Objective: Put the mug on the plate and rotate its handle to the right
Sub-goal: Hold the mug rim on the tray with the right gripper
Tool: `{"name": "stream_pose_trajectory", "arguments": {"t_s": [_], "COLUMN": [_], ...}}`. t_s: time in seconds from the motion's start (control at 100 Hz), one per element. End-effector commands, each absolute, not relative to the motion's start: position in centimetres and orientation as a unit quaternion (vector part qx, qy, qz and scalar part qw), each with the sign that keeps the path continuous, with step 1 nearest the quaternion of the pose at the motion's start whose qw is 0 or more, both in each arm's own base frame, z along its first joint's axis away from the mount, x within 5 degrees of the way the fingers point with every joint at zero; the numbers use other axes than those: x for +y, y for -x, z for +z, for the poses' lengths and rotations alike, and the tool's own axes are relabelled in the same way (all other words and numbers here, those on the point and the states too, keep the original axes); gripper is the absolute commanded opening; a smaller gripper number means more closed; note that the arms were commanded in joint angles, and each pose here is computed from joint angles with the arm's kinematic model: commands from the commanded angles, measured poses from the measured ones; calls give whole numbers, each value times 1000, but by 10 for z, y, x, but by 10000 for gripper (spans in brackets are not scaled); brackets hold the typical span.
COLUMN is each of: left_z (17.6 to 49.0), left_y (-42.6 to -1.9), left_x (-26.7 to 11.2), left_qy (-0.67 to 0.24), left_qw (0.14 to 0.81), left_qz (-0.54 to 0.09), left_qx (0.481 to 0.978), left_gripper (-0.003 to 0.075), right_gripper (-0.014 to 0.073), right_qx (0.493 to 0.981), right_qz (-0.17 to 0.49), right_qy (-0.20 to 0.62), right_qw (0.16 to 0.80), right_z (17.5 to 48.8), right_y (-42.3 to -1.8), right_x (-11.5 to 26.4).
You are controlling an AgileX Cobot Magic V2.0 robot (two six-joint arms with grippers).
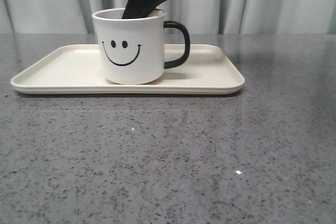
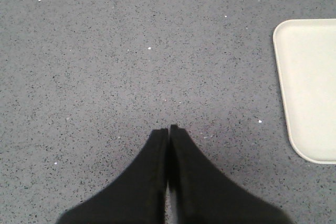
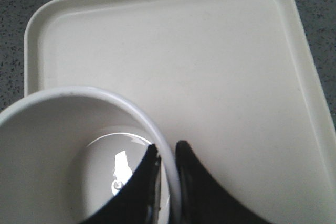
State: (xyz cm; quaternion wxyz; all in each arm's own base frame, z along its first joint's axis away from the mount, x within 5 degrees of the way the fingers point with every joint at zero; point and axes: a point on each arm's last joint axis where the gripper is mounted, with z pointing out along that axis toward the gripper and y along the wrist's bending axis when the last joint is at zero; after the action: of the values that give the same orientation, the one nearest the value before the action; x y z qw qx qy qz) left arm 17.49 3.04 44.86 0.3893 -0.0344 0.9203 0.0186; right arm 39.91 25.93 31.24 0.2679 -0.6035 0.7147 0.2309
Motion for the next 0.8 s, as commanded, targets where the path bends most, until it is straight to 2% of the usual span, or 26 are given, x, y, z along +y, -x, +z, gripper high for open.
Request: {"name": "stream_pose_trajectory", "arguments": {"t_s": [0.0,0.41,0.63,0.79], "left_z": [463,463,463,463], "left_y": [-172,-172,-172,-172], "left_x": [29,29,29,29], "left_qy": [37,37,37,37], "left_qw": [437,437,437,437], "left_qz": [20,20,20,19], "left_qx": [899,899,899,899], "left_gripper": [-20,-20,-20,-20], "right_gripper": [-65,-62,72,100], "right_qx": [692,692,695,696], "right_qz": [246,244,245,246], "right_qy": [622,623,619,618], "right_qw": [271,271,270,269], "right_z": [347,346,346,346], "right_y": [-380,-380,-380,-380], "right_x": [253,253,253,253]}}
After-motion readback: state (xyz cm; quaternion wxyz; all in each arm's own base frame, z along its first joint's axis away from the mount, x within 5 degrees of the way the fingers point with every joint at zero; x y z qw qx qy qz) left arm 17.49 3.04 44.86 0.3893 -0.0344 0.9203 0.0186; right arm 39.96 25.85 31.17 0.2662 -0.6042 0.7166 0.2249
